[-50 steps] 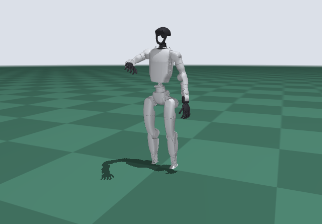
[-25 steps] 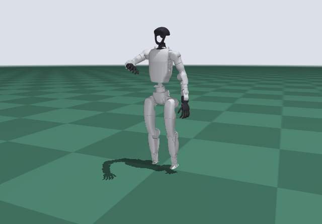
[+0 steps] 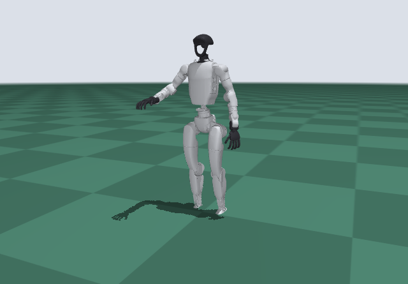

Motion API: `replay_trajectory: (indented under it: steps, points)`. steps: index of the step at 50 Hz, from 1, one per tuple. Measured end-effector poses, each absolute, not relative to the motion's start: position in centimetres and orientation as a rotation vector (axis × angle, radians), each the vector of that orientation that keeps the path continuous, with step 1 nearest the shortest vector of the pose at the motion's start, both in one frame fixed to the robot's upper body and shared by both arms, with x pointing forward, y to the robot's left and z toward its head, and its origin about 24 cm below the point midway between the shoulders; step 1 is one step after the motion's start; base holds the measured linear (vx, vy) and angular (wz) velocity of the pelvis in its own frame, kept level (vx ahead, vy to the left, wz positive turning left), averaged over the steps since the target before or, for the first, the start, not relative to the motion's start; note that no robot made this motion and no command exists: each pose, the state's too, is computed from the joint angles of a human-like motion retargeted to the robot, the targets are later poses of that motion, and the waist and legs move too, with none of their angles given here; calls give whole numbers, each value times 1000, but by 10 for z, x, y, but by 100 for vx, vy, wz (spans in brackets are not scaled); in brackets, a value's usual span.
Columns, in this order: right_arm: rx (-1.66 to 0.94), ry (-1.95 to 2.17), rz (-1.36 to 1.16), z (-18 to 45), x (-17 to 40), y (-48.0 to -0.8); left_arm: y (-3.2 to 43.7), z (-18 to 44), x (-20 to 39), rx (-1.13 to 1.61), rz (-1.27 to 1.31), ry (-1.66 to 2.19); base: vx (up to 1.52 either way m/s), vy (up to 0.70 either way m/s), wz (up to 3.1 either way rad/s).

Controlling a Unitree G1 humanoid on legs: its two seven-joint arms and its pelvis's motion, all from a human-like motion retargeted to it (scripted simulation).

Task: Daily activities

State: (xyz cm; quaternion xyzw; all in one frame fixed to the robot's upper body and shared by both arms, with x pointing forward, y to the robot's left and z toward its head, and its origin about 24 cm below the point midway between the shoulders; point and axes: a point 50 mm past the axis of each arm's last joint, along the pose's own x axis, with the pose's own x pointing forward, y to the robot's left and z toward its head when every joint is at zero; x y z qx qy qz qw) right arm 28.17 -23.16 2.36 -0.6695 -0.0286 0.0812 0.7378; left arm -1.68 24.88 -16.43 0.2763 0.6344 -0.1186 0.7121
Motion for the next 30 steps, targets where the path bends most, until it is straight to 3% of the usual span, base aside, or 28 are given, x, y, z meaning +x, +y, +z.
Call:
replay_trajectory:
  steps: [5,10,17,23,25,30]
  points:
    - [-1393,155,141,-23,249,-247,227,-169,-36,595,-330,1443,-3,0,-5]
    - [-1382,270,81,-21,254,-274,241,-167,-9,636,-351,1391,2,0,5]
    - [-1341,452,145,-65,220,-271,224,-170,-25,633,-403,1404,-2,0,-3]
    - [-1349,504,151,-61,230,-282,236,-168,-1,667,-403,1356,2,0,6]
    - [-1330,553,205,-84,207,-268,219,-171,-25,639,-425,1394,-5,0,-8]
    - [-1356,545,189,-66,228,-282,236,-168,1,671,-404,1348,2,0,5]
